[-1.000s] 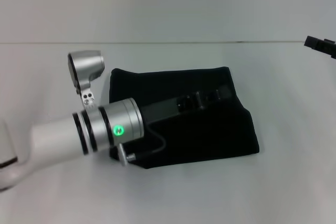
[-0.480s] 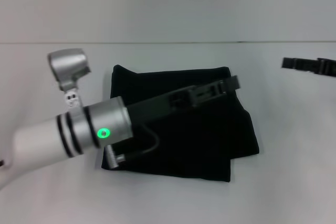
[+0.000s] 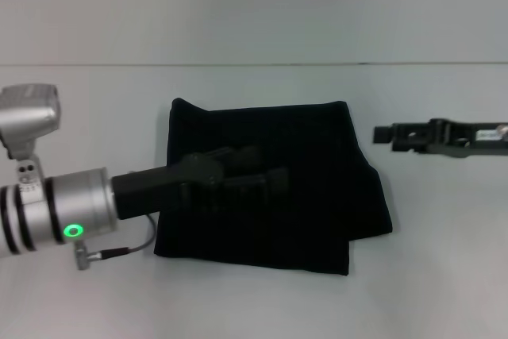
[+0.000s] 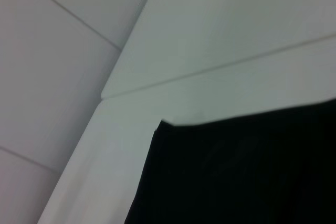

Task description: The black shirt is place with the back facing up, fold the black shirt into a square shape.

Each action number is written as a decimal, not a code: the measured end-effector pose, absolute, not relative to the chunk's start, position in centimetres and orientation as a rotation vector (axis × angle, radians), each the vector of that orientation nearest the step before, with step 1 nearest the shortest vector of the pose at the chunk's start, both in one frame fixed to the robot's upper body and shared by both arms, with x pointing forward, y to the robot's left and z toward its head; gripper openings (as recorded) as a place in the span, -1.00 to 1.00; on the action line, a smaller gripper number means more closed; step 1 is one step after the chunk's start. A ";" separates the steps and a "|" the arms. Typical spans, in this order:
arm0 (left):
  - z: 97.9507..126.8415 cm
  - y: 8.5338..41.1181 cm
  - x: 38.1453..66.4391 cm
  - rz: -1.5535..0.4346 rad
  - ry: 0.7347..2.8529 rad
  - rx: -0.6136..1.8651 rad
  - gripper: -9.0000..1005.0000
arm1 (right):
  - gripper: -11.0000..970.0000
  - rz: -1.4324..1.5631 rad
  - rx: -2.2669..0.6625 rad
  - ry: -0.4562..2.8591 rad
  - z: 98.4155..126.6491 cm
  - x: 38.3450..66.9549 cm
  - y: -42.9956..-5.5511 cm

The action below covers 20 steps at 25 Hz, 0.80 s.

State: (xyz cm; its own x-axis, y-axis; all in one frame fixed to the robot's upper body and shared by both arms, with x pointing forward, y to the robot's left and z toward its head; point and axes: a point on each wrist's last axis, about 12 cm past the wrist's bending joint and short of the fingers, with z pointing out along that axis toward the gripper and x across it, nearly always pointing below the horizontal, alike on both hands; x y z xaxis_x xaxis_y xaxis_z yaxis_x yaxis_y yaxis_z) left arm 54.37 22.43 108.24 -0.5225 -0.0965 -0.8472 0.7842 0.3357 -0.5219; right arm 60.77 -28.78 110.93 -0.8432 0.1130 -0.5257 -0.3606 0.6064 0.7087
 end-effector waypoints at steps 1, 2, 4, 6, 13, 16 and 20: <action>108.3 22.8 54.4 -1.281 1.752 0.646 0.73 | 0.41 1.188 -0.197 2.313 110.6 60.7 -28.3; 108.4 23.1 54.4 -1.265 1.755 0.667 0.76 | 0.41 1.195 -0.199 2.328 110.3 60.7 -27.8; 108.5 23.6 54.4 -1.234 1.757 0.715 0.83 | 0.41 1.205 -0.204 2.355 109.7 60.6 -26.8; 108.6 23.8 54.4 -1.211 1.752 0.759 0.89 | 0.41 1.200 -0.209 2.386 109.2 60.5 -25.8; 108.7 23.8 54.3 -1.170 1.746 0.888 0.89 | 0.41 1.160 -0.206 2.450 107.8 60.2 -24.2; 108.7 23.8 54.3 -1.163 1.742 0.895 0.89 | 0.41 1.156 -0.198 2.454 107.7 60.2 -24.2; 108.7 23.9 54.4 -1.156 1.744 0.893 0.89 | 0.41 1.144 -0.185 2.461 107.5 60.2 -24.3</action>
